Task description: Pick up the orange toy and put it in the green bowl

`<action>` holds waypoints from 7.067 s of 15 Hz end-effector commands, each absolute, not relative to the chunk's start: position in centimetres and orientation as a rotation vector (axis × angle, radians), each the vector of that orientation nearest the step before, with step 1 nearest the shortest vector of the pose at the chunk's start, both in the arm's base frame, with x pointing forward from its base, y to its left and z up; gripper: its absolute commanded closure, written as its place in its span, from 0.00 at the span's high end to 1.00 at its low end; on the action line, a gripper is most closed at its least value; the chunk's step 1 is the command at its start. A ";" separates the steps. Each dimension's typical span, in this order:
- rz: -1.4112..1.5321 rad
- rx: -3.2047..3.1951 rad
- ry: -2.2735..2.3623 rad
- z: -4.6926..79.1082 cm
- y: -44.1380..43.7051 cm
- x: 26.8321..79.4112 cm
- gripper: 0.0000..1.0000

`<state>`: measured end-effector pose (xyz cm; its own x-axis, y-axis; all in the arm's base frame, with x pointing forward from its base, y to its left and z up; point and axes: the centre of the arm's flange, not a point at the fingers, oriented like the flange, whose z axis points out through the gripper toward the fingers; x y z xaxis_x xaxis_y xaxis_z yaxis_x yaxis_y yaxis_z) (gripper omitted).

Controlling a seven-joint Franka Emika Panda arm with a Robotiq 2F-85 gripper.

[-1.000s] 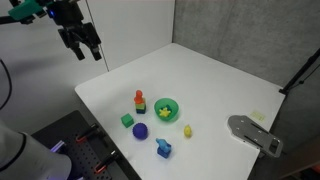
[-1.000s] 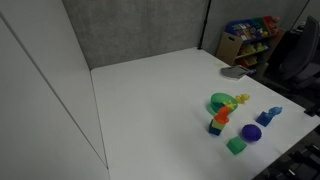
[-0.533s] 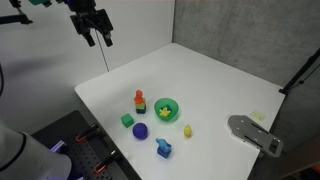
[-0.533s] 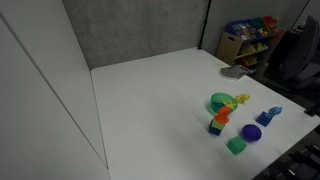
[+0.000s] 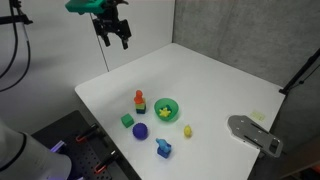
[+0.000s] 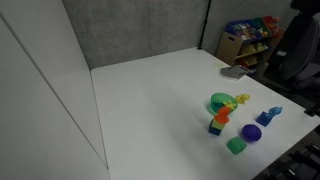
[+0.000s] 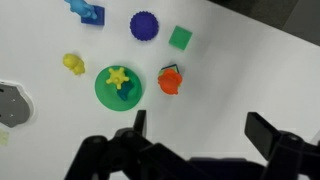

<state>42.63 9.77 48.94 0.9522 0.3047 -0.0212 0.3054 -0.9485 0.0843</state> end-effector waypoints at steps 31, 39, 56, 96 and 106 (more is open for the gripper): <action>-0.100 2.997 0.429 26.0 8.6 51.1 1.00; -0.175 2.986 0.439 20.6 9.1 52.5 1.00; -0.239 2.995 0.412 22.4 9.6 54.1 0.16; -0.288 2.966 0.051 24.3 -1.6 54.8 1.00; -0.355 2.986 0.152 32.8 -0.8 47.8 1.00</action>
